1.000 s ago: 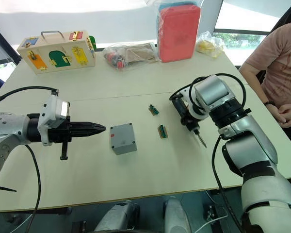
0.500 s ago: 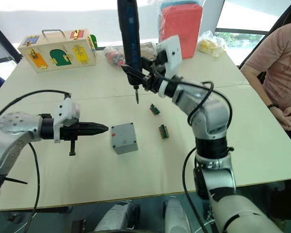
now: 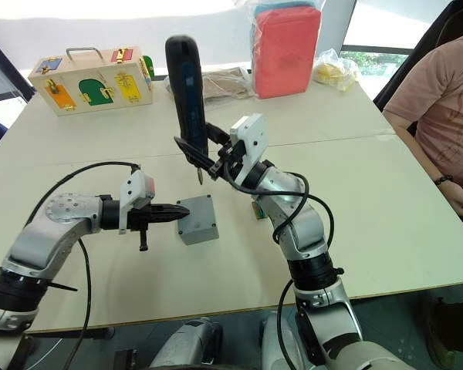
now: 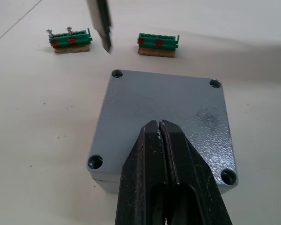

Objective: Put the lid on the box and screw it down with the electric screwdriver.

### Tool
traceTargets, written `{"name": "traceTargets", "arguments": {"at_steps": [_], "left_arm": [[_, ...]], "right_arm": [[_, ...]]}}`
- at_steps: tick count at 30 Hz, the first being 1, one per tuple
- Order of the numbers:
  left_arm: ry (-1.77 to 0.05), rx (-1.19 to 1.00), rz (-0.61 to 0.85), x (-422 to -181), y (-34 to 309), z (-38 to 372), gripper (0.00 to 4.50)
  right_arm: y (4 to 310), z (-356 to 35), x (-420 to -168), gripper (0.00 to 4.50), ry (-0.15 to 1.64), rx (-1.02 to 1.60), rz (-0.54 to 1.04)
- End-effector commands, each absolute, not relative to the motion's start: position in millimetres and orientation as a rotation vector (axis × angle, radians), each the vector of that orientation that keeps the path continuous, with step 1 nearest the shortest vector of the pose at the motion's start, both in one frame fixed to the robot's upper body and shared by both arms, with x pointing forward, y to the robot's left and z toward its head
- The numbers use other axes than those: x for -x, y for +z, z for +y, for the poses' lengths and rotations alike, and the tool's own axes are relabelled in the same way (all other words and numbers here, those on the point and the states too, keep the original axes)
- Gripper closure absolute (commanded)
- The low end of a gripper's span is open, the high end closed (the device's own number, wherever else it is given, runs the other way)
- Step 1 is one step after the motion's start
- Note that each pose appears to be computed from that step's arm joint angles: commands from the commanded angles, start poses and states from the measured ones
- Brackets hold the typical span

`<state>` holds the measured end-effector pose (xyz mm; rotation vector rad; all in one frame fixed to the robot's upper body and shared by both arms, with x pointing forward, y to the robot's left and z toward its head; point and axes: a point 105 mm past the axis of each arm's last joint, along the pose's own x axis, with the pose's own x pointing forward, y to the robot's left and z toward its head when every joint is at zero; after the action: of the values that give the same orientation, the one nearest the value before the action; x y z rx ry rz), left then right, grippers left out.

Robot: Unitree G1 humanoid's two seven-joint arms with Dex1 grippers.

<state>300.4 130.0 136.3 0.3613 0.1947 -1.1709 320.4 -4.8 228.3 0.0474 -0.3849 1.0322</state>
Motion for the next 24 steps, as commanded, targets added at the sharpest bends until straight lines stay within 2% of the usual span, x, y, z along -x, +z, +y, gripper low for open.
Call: {"name": "traceTargets", "arguments": {"at_steps": [1, 9, 24], "left_arm": [[-1.163, -0.389, 0.2, -303, 133, 129, 4.5], [-1.17, -0.378, 0.21, -302, 131, 128, 4.5], [-1.18, -0.384, 0.228, -302, 131, 130, 4.5]], "right_arm": [[241, -4, -314, 2.59, 1.034, -0.047, -0.468], [224, -6, -317, 2.59, 1.016, -0.036, -0.44], [215, -9, -323, 2.59, 1.004, 0.003, -0.439]]}}
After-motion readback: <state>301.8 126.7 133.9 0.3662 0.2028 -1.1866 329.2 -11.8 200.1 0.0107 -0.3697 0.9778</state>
